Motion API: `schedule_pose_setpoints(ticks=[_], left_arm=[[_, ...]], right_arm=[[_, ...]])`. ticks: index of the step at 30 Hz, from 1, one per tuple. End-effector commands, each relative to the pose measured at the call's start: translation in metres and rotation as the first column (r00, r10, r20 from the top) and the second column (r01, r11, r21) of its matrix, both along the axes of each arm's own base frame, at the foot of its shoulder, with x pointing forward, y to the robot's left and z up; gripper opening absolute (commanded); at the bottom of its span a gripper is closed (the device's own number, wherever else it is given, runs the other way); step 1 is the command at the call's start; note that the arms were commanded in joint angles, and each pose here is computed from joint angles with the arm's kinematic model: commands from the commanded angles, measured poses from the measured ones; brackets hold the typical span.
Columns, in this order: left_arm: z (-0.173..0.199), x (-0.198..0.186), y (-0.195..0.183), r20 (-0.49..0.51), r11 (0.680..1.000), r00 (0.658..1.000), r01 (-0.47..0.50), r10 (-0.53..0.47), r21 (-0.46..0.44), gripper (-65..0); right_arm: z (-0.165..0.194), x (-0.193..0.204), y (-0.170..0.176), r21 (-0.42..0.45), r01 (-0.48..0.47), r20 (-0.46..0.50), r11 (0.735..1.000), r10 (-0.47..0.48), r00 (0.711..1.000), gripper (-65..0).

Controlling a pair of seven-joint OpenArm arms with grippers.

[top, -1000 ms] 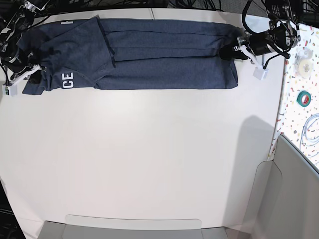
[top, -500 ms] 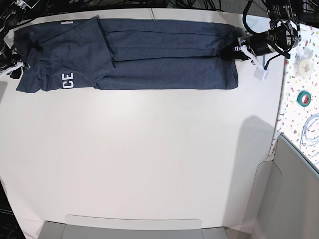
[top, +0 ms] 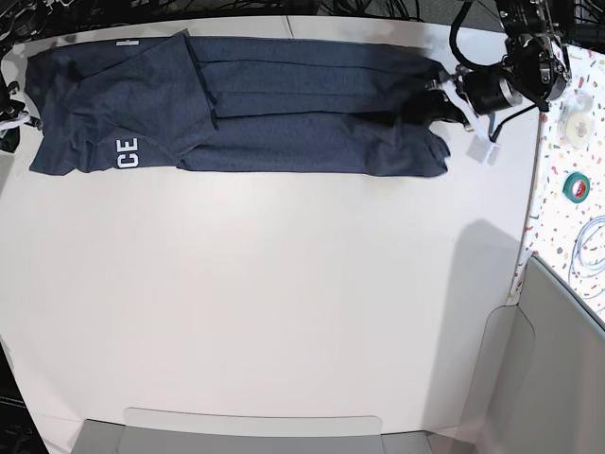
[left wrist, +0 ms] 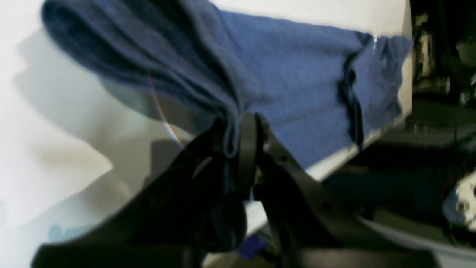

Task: Layout the t-shirt on the table in an organized manner, then fold the t-shirt properly
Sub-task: 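Lift the strip end with the left gripper and fold it toward the right gripper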

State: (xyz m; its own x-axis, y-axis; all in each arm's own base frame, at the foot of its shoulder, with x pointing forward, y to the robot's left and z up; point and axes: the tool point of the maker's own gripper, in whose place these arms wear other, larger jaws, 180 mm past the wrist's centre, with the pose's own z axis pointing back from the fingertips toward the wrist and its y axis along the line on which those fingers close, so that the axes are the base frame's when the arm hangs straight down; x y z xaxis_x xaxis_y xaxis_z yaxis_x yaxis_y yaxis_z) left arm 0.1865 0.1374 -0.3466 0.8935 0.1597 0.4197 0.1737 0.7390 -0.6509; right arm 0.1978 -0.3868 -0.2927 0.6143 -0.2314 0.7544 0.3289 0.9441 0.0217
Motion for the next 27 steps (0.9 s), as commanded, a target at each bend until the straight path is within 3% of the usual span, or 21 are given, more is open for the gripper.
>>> schedule_pose_setpoints(ticks=[1,6,10,16,27], left_arm=[[0.011,0.003,-0.011,0.039,0.999,0.999,0.034,-0.033,-0.022,-65.0],[0.018,0.004,-0.060,0.071,0.979,0.980,0.189,-0.184,-0.071,-65.0],[0.026,0.008,-0.096,0.114,0.949,0.951,0.300,-0.288,-0.102,-65.0],[0.044,0.014,-0.140,0.198,0.894,0.895,0.429,-0.401,-0.130,-65.0],[0.073,0.010,-0.202,0.335,0.796,0.793,0.582,-0.509,-0.166,-65.0]], right_arm=[[0.016,-0.003,-0.014,-0.045,0.023,0.031,0.999,-0.022,0.999,-65.0],[0.024,-0.027,-0.038,-0.065,0.127,0.047,0.990,-0.124,0.991,-65.0],[0.022,-0.047,-0.055,-0.113,0.198,0.000,0.974,-0.199,0.980,-65.0],[0.014,-0.061,-0.059,-0.147,0.218,-0.065,0.965,-0.229,0.971,-65.0],[0.005,-0.069,-0.059,-0.135,0.222,-0.096,0.966,-0.236,0.967,-65.0]])
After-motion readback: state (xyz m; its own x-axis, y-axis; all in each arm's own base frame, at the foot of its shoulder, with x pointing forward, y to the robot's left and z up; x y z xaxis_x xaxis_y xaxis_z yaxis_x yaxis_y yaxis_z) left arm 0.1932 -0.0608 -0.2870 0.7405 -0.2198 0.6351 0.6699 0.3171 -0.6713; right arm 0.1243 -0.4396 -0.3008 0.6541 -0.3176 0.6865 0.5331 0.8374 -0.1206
